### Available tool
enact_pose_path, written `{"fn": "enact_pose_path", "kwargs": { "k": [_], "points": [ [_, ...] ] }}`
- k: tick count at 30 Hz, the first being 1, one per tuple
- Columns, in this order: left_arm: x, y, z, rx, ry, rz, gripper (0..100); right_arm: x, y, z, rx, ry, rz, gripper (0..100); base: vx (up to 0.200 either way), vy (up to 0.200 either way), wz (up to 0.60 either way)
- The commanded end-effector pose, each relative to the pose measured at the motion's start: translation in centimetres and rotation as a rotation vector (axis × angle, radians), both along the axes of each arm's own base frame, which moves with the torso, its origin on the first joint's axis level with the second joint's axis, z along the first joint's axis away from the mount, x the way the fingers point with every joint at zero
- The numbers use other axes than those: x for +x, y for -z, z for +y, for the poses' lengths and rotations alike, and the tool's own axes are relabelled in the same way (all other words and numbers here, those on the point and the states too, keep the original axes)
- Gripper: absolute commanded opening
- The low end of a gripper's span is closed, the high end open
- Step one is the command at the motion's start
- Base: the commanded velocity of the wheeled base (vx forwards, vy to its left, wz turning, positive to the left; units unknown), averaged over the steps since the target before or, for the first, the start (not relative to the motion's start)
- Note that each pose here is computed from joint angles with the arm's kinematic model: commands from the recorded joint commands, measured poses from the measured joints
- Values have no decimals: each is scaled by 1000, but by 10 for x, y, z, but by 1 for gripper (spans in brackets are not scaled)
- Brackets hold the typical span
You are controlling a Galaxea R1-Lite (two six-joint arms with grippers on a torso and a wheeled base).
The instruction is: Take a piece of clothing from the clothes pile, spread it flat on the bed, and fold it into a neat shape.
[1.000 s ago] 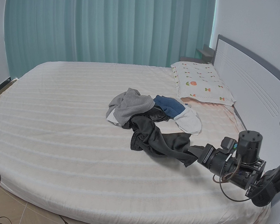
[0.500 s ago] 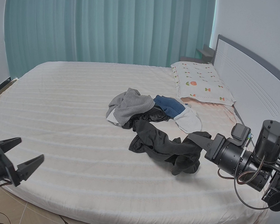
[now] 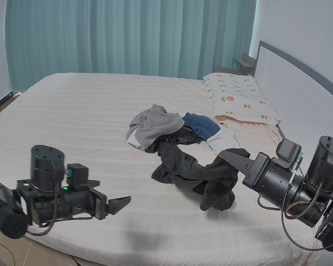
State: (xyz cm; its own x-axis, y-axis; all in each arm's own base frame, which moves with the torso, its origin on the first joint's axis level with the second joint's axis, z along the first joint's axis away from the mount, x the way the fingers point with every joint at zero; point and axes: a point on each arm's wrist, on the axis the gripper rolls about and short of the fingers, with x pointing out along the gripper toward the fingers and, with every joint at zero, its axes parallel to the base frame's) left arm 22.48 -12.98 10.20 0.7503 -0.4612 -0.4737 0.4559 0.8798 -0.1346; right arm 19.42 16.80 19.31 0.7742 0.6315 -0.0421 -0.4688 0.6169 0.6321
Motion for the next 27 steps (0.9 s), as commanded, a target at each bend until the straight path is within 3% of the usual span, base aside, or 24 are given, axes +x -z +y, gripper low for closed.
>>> {"fn": "enact_pose_path", "kwargs": {
  "k": [1, 13, 18, 27],
  "points": [
    [41, 70, -59, 36, 34, 83, 100, -6, -3, -1, 4, -6, -8, 0, 0, 0, 0],
    [100, 97, -99, 17, -31, -2, 100, -18, -13, -12, 32, -8, -42, 0, 0, 0, 0],
    [112, 109, -106, 25, -63, -13, 100, -20, -17, -14, 44, -8, -56, 0, 0, 0, 0],
    [138, 126, -116, -36, -159, -24, 100, -24, -25, -16, 66, -20, -83, 0, 0, 0, 0]
  ]
}}
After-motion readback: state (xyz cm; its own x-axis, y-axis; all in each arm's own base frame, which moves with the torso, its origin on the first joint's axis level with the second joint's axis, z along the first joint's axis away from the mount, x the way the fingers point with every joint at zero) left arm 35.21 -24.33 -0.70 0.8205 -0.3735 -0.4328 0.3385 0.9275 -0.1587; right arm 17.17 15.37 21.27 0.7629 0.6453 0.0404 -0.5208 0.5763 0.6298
